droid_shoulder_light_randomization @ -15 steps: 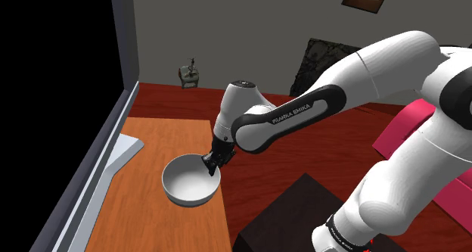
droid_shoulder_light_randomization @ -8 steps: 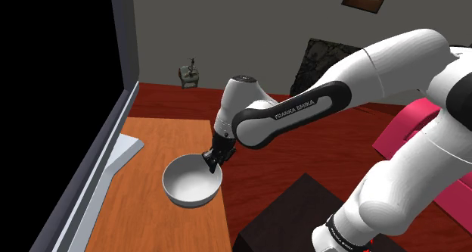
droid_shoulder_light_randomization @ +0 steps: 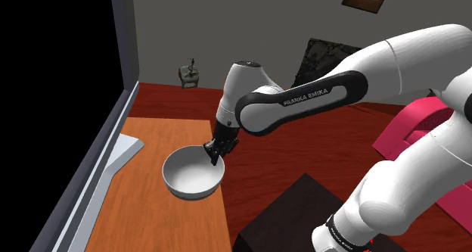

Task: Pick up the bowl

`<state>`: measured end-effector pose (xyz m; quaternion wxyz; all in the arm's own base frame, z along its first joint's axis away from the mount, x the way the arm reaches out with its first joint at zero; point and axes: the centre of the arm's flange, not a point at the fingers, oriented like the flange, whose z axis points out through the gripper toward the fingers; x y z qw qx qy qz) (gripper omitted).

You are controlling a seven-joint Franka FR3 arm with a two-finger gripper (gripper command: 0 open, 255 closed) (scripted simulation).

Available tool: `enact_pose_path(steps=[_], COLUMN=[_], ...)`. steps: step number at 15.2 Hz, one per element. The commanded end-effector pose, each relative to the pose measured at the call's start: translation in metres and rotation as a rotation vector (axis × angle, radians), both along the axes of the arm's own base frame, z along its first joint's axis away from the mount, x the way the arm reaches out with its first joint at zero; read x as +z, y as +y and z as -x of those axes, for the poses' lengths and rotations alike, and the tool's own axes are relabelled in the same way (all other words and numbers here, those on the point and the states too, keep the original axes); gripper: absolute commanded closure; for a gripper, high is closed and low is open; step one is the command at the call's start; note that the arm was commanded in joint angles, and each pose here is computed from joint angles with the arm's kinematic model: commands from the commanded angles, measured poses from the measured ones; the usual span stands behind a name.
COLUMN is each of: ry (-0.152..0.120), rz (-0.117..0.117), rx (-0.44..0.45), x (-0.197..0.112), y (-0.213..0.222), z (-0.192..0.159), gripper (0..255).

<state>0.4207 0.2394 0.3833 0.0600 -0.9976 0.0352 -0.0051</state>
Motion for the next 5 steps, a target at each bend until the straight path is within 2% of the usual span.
enact_pose_path(steps=[1,5], ry=[0.000,0.000], rz=[0.000,0.000], rx=[0.000,0.000], x=[0.011,0.022], y=[0.000,0.000], z=[0.000,0.000], gripper=[255,255])
